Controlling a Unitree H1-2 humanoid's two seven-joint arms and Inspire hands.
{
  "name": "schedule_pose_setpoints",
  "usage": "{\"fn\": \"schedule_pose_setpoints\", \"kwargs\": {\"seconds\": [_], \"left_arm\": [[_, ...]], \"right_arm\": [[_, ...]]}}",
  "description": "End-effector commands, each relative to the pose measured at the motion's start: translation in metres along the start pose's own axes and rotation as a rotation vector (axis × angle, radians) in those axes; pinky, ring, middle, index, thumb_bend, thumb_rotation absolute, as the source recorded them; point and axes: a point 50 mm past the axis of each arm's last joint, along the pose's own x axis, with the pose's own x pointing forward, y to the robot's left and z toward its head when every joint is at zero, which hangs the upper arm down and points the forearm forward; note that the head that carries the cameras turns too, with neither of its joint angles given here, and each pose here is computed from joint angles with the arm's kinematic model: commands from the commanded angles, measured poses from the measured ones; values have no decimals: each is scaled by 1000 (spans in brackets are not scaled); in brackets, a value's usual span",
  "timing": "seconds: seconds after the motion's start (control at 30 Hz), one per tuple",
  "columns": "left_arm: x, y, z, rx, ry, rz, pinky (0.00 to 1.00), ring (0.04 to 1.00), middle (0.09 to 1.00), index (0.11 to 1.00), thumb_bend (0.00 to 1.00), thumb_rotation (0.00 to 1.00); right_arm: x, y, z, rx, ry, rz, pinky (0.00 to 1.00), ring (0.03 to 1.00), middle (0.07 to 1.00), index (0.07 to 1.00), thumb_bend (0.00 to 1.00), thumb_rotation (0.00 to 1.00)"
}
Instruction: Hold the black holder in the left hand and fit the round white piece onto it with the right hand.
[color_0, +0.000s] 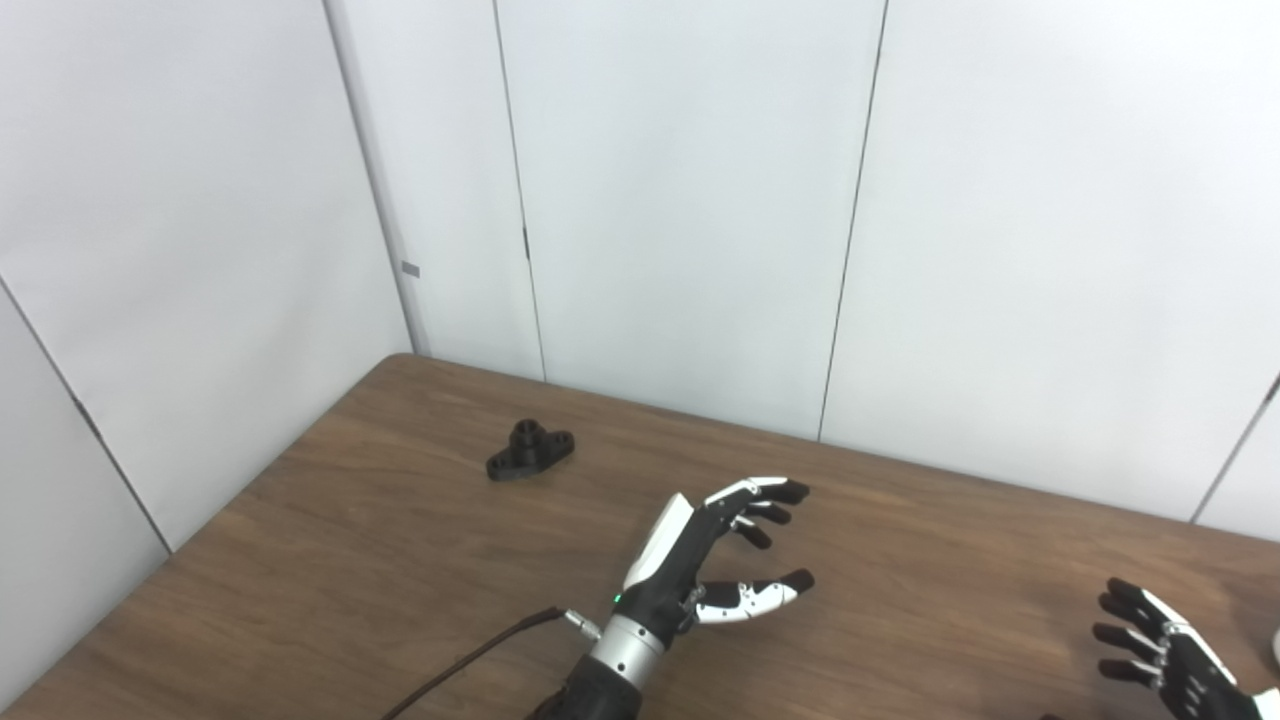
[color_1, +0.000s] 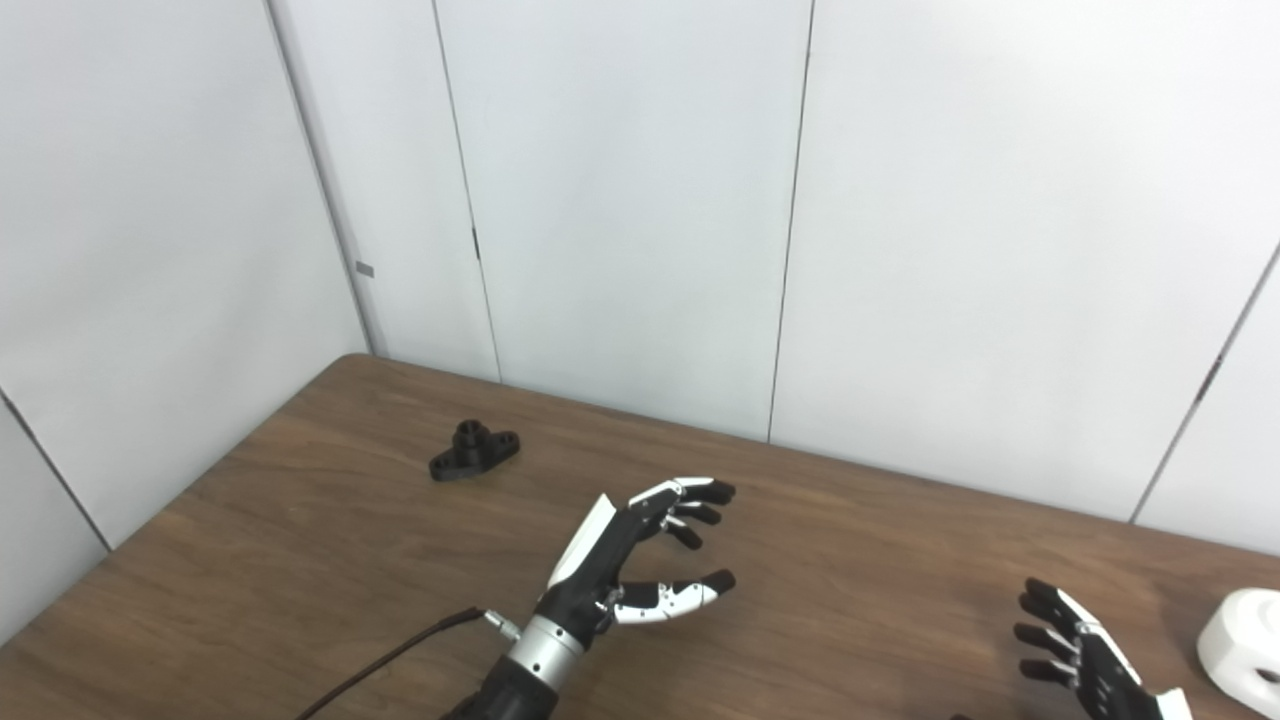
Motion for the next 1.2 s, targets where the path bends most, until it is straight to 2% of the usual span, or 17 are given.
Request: {"fn": "schedule_pose_setpoints", "kwargs": {"seconds": [0.0,0.1,0.17,0.27,0.37,0.5,0.6,0.73,0.83,1.0,1.17], "left_arm": [[-33,-27,-15,-43,103,-7,623,748,782,768,573,82],[-32,-21,-11,-18,105,-5,652,761,780,763,604,72],[-29,-15,-10,-29,99,-6,666,761,774,747,641,25],[-23,0,-7,-31,82,-33,615,729,760,730,678,2],[-14,19,0,15,72,-93,577,714,758,740,638,1],[-3,44,8,58,52,-150,571,703,754,752,620,52],[5,65,17,161,50,-161,543,676,739,741,650,139],[11,89,30,268,59,-138,635,728,743,737,709,230],[12,108,39,322,45,-109,657,754,758,749,720,255],[14,135,54,360,11,-40,654,747,774,764,684,152],[16,159,70,461,19,34,701,775,785,770,675,128]], "right_arm": [[8,-5,16,3,-62,-12,684,784,842,849,596,0],[8,-5,19,7,-60,-13,690,784,842,849,600,0],[9,-5,21,9,-58,-12,687,783,841,848,600,0],[9,-6,23,15,-53,-12,703,797,845,853,594,0],[9,-8,24,16,-51,-11,730,805,848,857,589,0],[10,-10,26,8,-54,-16,704,790,837,847,599,0],[10,-10,28,7,-51,-17,701,788,839,846,598,0],[8,-10,28,13,-48,-14,697,785,844,851,587,0],[8,-9,29,15,-44,-13,704,791,847,855,580,0],[10,-11,30,0,-54,-10,718,798,846,858,579,0],[11,-12,32,4,-50,-11,713,785,844,858,581,0]]}}
